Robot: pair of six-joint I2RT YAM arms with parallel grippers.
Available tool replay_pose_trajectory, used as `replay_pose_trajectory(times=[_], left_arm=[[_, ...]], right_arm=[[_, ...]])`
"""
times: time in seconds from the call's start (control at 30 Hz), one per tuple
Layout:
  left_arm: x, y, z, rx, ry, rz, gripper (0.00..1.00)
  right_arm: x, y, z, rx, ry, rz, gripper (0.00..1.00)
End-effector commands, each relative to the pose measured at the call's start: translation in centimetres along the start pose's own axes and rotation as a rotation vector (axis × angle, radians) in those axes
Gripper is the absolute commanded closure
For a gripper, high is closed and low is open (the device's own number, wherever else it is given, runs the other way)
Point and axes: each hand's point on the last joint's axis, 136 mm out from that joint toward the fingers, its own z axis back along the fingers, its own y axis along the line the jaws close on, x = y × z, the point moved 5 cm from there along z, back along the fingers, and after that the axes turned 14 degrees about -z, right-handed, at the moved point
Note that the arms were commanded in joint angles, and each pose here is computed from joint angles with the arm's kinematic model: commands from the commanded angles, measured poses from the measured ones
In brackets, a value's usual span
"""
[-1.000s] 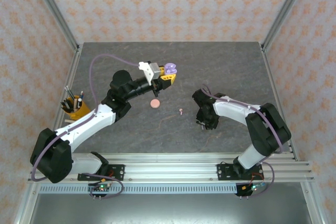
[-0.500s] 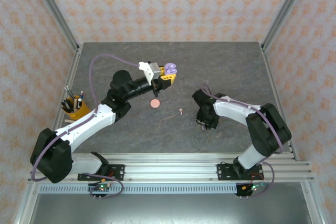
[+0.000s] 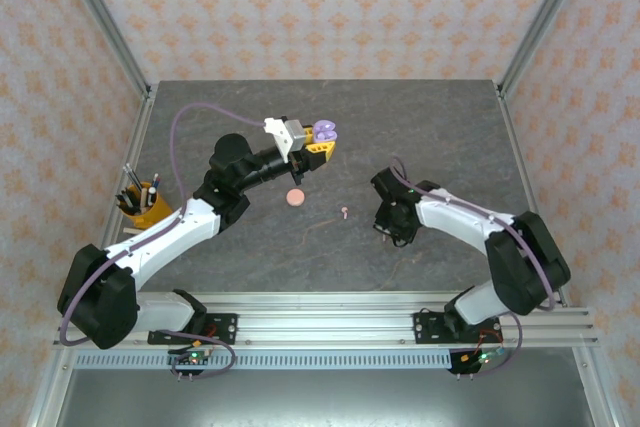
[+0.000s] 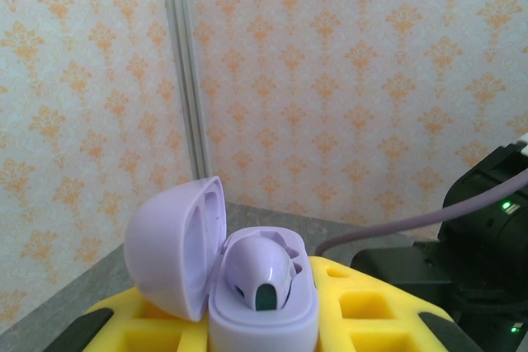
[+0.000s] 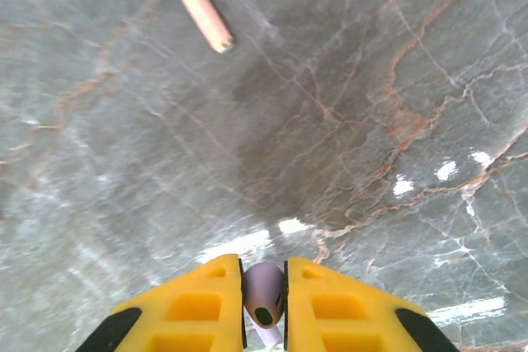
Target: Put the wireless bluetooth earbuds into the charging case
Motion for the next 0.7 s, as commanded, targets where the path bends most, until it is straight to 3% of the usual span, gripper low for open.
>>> replay_pose_trajectory(times=[0.0,0.37,0.67], left_arm=[[1.6,0.2,0.0,0.013,-0.036,-0.040,1.00],[2.6,0.6,0.1,0.024,-0.023,-0.074,1.00],[3.2,1.1,-0.3,0.032,-0.021,-0.093,1.00]], right_arm=[[0.4,0.6,1.5,0.073,-0.052,0.010,0.84],[3.8,5.7,11.1,0.410,-0.201,0.064,0.84],[6.8,9.8,22.9,0.751,-0.368,0.152,0.83]])
